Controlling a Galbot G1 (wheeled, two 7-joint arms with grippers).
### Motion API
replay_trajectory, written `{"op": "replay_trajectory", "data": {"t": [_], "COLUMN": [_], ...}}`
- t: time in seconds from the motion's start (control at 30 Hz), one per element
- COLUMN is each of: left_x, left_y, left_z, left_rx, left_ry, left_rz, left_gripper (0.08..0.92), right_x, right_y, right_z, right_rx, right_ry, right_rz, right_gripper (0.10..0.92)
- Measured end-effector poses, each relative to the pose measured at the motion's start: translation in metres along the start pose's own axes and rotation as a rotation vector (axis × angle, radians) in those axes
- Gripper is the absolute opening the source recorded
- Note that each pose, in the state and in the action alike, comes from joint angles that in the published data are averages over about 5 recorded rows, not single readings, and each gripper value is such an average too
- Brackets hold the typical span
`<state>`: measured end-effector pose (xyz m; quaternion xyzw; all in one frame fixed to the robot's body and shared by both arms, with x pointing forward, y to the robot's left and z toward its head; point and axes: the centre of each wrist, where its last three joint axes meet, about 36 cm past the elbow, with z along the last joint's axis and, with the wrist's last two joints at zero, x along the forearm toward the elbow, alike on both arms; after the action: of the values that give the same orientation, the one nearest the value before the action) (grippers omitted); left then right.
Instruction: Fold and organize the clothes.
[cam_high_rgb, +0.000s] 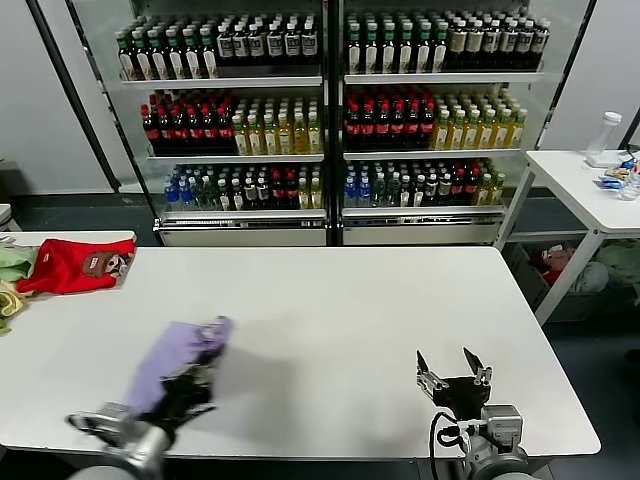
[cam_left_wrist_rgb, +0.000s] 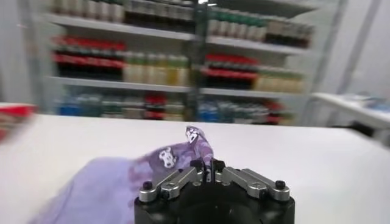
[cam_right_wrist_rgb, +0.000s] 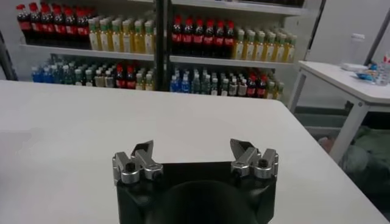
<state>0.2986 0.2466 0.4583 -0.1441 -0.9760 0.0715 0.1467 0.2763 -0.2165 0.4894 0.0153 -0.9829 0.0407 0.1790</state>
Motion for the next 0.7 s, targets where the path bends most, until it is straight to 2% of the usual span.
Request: {"op": "replay_trajectory", "data": {"t": [0.23, 0.4, 0.53, 0.7], "left_x": [-0.046, -0.058, -0.059, -0.057], "left_y": [-0.041, -0.051, -0.034, 0.016], "left_z": [0.011, 0.002, -0.007, -0.004], "left_rx": [0.019, -0.011, -0.069, -0.188], "left_ry": [-0.109, -0.198, -0.259, -0.296], "left_rz": [0.085, 0.122, 0.095, -0.012], "left_gripper": [0.365, 0.503, 0.625, 0.760], "right_x": [0.002, 0.002, -0.002, -0.017], "right_y": [-0.001, 0.000, 0.001, 0.006], "right_z": [0.000, -0.001, 0.000, 0.001], "right_rx": [0.004, 0.007, 0.010, -0.001], "right_ry": [0.001, -0.005, -0.004, -0.011], "right_rz": [0.007, 0.002, -0.011, -0.043], "right_gripper": [0.823, 0.823, 0.823, 0.823]}}
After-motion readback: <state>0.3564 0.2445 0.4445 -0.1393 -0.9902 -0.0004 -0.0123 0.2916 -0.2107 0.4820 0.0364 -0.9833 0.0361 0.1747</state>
